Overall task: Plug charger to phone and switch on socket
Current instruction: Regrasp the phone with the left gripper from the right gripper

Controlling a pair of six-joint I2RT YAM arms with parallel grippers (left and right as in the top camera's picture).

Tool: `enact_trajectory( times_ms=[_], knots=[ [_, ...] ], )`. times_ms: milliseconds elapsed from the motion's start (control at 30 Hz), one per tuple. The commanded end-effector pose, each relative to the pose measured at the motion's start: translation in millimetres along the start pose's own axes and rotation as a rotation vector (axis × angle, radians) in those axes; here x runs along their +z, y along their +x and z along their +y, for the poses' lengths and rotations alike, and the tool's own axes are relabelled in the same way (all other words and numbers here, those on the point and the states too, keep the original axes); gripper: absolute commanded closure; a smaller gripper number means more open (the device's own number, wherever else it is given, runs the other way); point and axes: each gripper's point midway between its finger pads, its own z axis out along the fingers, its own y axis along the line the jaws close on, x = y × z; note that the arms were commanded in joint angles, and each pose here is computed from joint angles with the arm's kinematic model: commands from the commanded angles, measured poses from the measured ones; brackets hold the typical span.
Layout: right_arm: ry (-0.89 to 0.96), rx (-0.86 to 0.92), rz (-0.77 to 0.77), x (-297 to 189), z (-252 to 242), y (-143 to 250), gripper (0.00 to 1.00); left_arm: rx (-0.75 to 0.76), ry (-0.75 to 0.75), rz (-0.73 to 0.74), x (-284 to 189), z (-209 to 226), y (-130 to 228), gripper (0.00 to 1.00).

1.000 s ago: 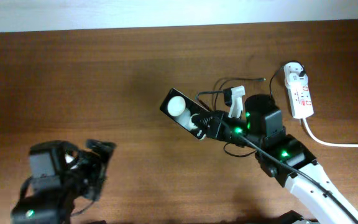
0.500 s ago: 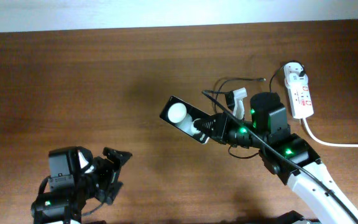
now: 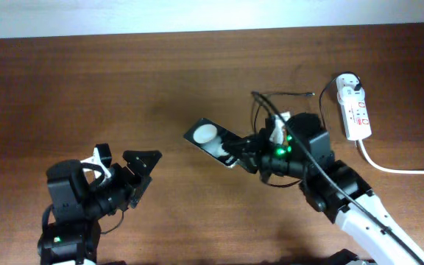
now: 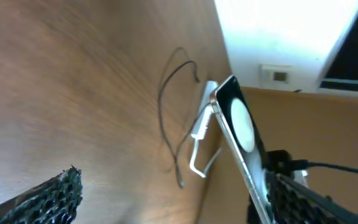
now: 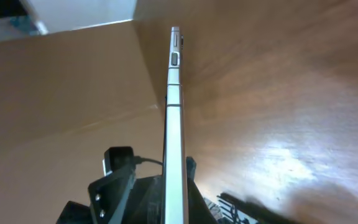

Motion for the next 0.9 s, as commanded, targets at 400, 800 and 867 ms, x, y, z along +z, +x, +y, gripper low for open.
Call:
enact_trajectory(
  times_ms=[400,800,867],
  knots=[
    [-0.137,0.064,0.098,24.2,34.9,21.0,0.96,-0.324,0.202,0.01,-6.7,-52.1,-12.7,0.04],
    [-0.154,0.095,0.161,24.3,40.2,34.8,0.96,-0.301,0.228,0.154,42.3,-69.4,-8.3,0.16],
    [-0.154,0.094,0.162,24.3,40.2,34.9,0.96,-0.279,0.257,0.172,49.8,-77.8,-8.3,0.16]
  ],
)
